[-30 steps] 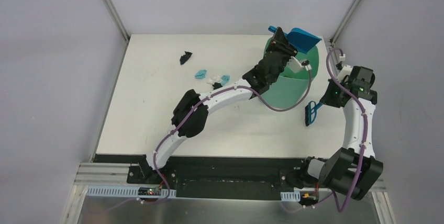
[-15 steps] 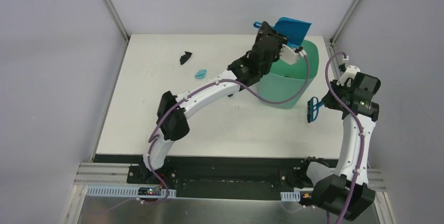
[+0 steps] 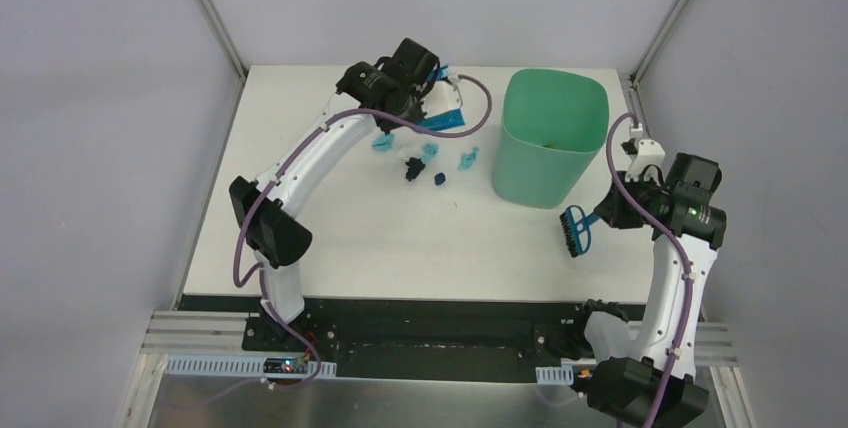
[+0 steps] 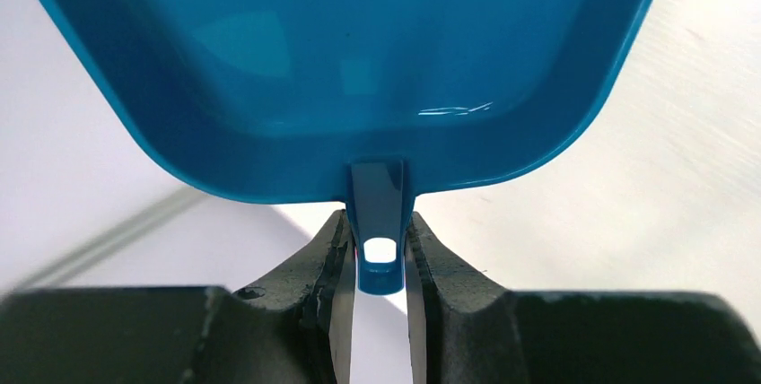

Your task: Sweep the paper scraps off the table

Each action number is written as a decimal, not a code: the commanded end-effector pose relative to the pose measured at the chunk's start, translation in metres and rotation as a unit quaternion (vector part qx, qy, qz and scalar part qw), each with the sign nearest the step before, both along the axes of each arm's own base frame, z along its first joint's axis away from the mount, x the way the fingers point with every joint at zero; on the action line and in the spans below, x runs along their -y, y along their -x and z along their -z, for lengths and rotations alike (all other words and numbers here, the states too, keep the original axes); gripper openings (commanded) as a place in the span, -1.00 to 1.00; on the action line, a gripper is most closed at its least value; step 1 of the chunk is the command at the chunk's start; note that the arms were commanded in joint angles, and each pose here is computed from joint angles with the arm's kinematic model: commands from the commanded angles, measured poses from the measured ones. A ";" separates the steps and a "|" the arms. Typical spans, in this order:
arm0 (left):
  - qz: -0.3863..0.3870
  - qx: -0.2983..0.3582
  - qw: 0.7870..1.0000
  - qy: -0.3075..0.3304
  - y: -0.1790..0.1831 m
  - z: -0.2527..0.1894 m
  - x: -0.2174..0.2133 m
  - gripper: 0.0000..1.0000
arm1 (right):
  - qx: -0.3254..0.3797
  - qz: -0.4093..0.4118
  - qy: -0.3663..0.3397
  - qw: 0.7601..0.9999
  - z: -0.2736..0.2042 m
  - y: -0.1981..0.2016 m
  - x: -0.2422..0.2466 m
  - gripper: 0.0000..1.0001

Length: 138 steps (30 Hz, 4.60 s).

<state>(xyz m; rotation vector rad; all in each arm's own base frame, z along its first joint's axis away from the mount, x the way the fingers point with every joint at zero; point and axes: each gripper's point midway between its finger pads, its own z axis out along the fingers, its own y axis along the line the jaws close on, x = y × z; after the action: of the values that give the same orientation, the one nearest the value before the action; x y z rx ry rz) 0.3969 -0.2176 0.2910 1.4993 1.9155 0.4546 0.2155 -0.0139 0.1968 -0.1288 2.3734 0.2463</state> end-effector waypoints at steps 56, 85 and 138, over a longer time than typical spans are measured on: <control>-0.193 -0.434 0.880 0.003 0.199 0.218 -0.118 -1.00 | 0.090 -0.122 0.169 0.974 -0.039 -0.225 -0.154 -1.00; -0.151 -0.459 0.875 -0.035 0.189 0.236 -0.074 -1.00 | -0.079 -0.283 -0.111 0.949 0.005 -0.142 -0.347 -1.00; -0.157 -0.432 0.887 -0.045 0.190 0.220 -0.086 -1.00 | -0.136 -0.264 -0.255 0.920 -0.018 -0.124 -0.365 -1.00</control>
<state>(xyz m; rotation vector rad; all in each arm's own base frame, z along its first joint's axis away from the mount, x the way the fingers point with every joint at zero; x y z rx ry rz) 0.1930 -0.1191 0.0602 1.6761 2.9727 0.0165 0.3291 0.3487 0.1404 -0.6664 2.5596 0.8999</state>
